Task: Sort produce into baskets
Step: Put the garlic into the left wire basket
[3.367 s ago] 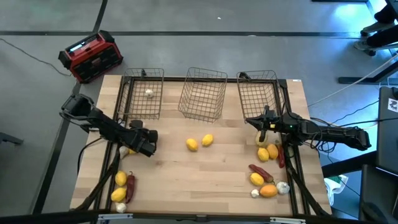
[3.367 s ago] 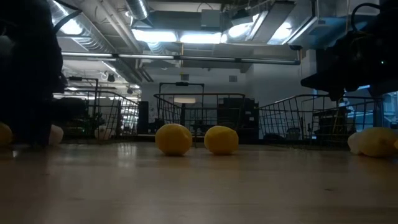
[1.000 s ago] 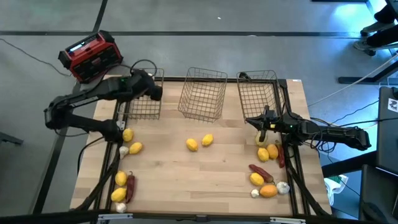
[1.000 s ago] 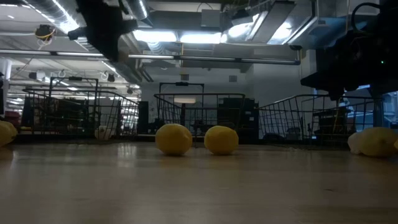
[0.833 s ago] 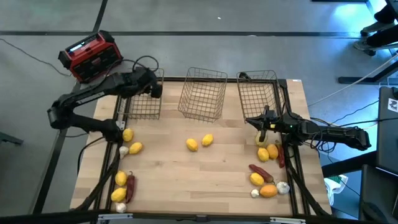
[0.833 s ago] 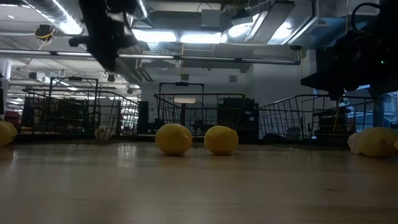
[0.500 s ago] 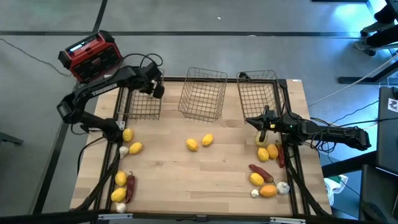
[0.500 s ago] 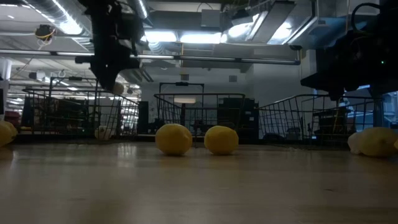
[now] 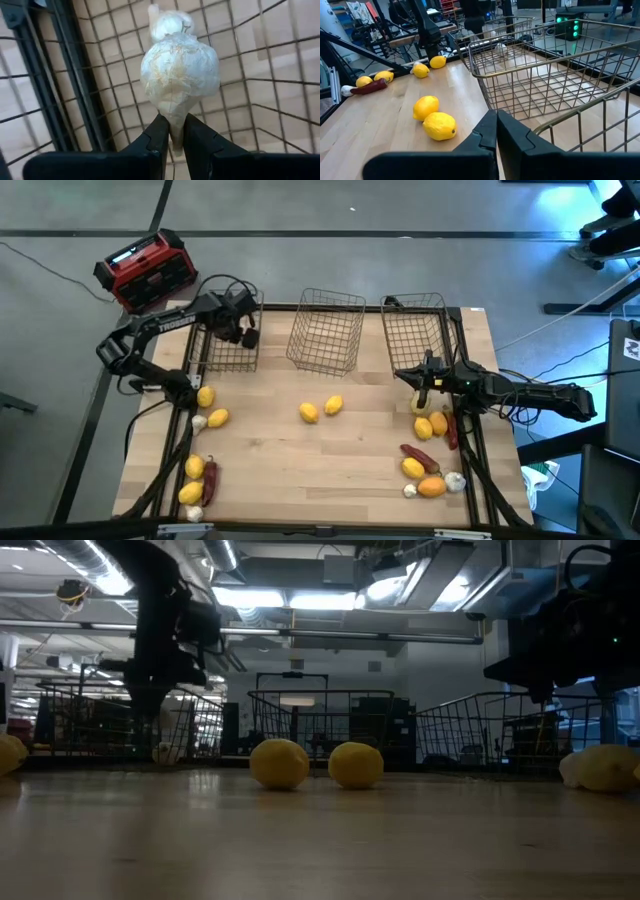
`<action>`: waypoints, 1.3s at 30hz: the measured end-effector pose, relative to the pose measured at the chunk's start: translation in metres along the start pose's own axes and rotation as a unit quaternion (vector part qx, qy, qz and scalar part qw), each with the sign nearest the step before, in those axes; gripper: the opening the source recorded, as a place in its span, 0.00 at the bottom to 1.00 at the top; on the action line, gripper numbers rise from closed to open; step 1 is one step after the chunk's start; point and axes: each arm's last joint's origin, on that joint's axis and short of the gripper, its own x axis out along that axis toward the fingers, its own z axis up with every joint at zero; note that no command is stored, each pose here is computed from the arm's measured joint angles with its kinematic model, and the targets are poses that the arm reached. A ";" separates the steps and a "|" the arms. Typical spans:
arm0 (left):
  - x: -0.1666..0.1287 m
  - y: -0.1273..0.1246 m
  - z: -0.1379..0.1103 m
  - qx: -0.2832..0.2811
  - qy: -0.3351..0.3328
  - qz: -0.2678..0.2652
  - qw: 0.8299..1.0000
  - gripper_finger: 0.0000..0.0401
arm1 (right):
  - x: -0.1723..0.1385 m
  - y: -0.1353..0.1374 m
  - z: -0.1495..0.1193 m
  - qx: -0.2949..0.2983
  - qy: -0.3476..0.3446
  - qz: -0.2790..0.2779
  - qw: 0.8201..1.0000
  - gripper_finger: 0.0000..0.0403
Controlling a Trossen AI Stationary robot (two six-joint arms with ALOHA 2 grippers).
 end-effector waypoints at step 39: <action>0.019 0.000 -0.017 -0.032 -0.038 -0.077 0.996 0.11 | 0.000 0.000 0.000 0.001 0.000 0.000 1.000 0.04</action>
